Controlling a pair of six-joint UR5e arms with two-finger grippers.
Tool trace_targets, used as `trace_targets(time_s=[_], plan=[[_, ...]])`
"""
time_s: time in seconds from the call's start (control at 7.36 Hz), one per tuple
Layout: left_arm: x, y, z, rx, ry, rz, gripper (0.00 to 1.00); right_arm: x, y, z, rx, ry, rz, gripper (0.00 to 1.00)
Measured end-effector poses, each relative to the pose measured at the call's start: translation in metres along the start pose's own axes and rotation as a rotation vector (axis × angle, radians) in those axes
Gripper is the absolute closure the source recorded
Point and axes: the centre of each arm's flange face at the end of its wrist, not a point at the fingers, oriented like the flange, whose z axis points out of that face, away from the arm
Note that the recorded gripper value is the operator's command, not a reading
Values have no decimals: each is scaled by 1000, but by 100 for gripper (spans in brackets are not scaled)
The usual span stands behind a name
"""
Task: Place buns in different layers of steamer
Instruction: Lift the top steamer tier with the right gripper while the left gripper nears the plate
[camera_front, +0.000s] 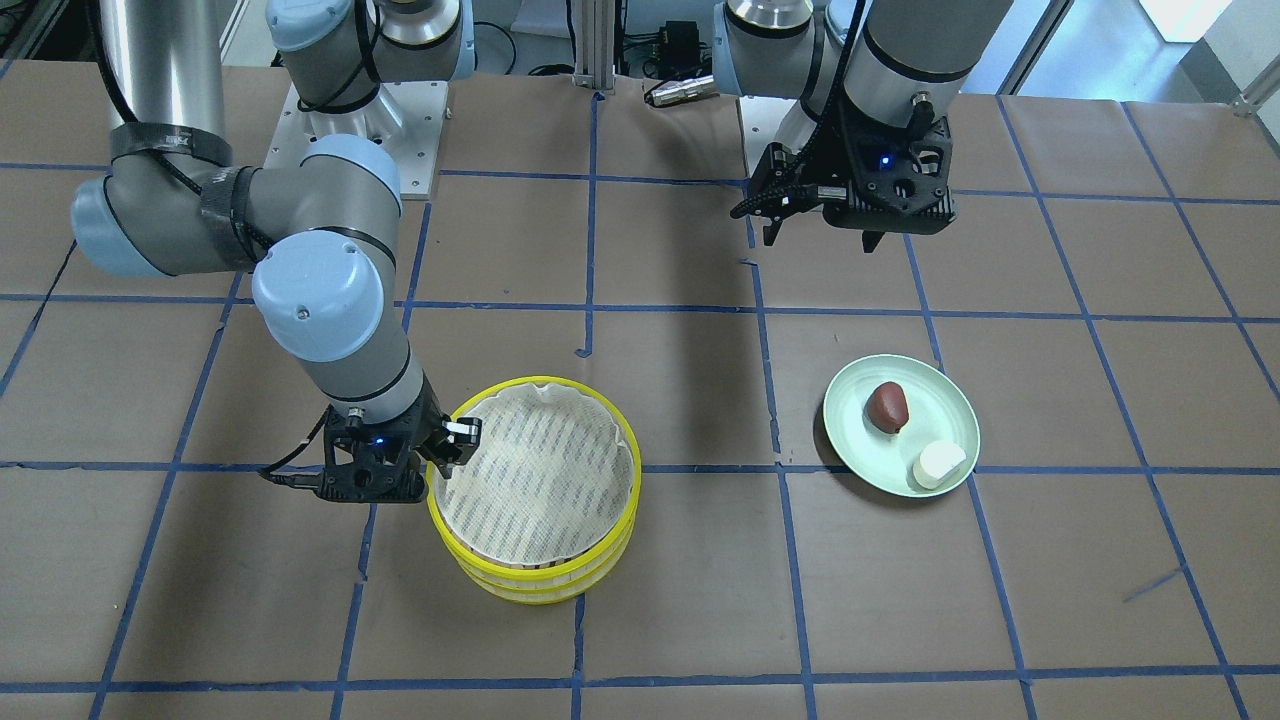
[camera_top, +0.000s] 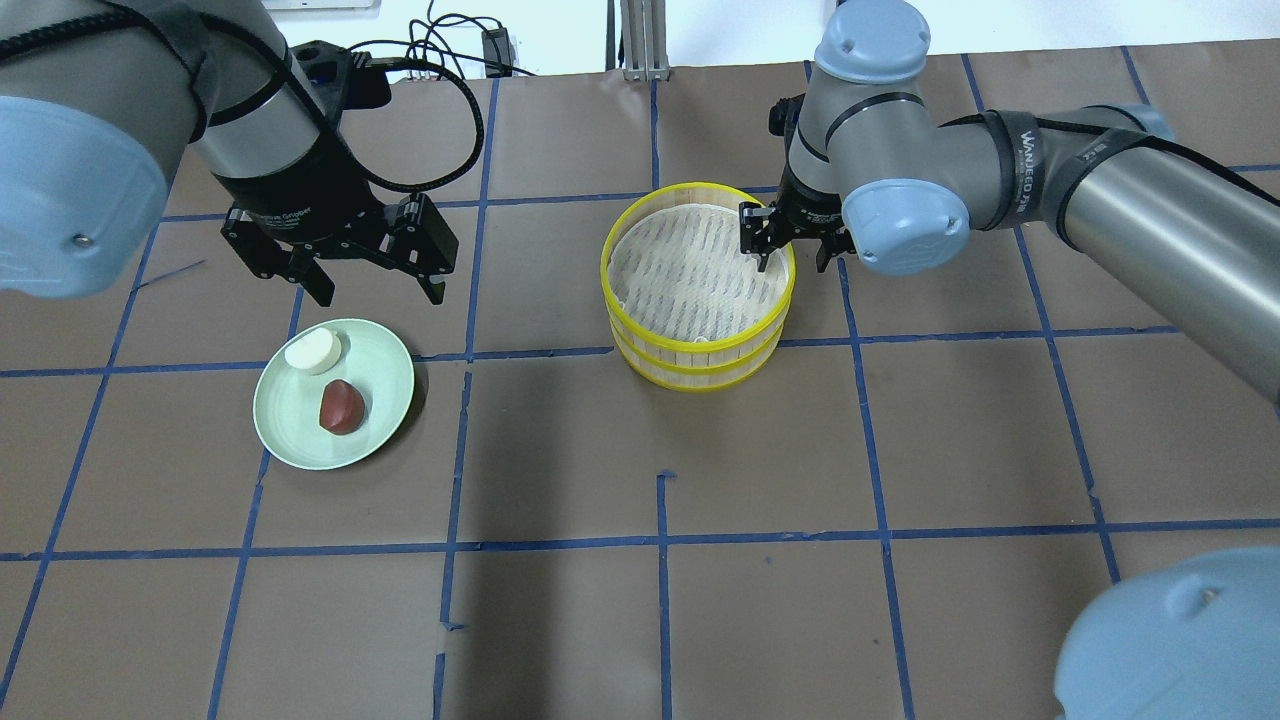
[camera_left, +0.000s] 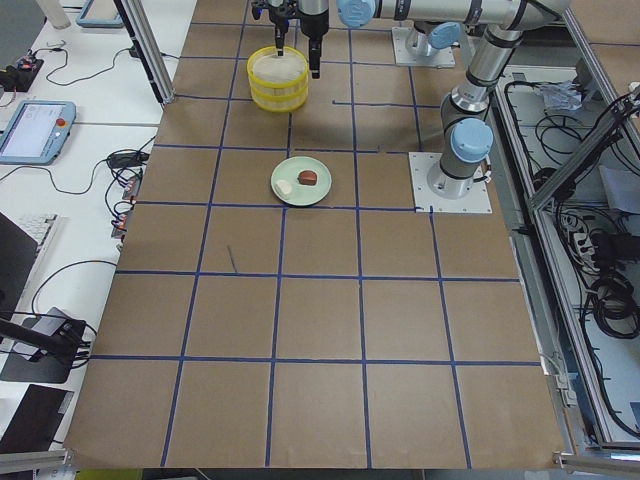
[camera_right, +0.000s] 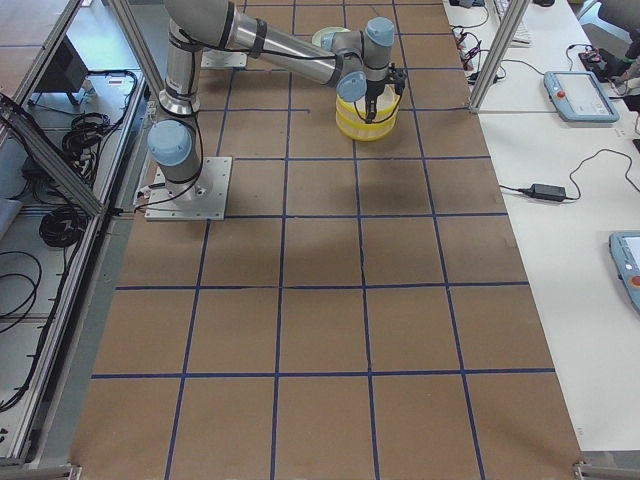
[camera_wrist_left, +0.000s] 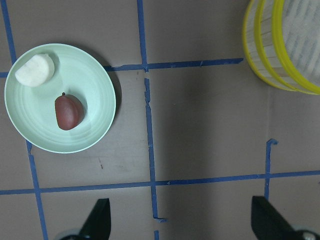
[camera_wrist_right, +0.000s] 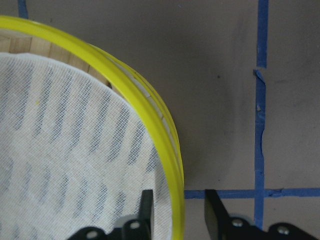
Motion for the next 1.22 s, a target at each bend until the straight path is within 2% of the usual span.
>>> trace_targets(time_s=[0.54, 0.68, 0.95, 1.22], plan=[[0, -1, 1, -3, -1, 2, 0, 2, 1, -11, 2, 13, -9, 94], [0, -1, 1, -3, -2, 3, 0, 6, 1, -21, 1, 14, -17, 94], [-10, -4, 0, 2, 0, -6, 0, 22, 3, -62, -8, 23, -49, 94], [-70, -23, 6, 1, 13, -76, 0, 64, -2, -86, -32, 37, -67, 93]])
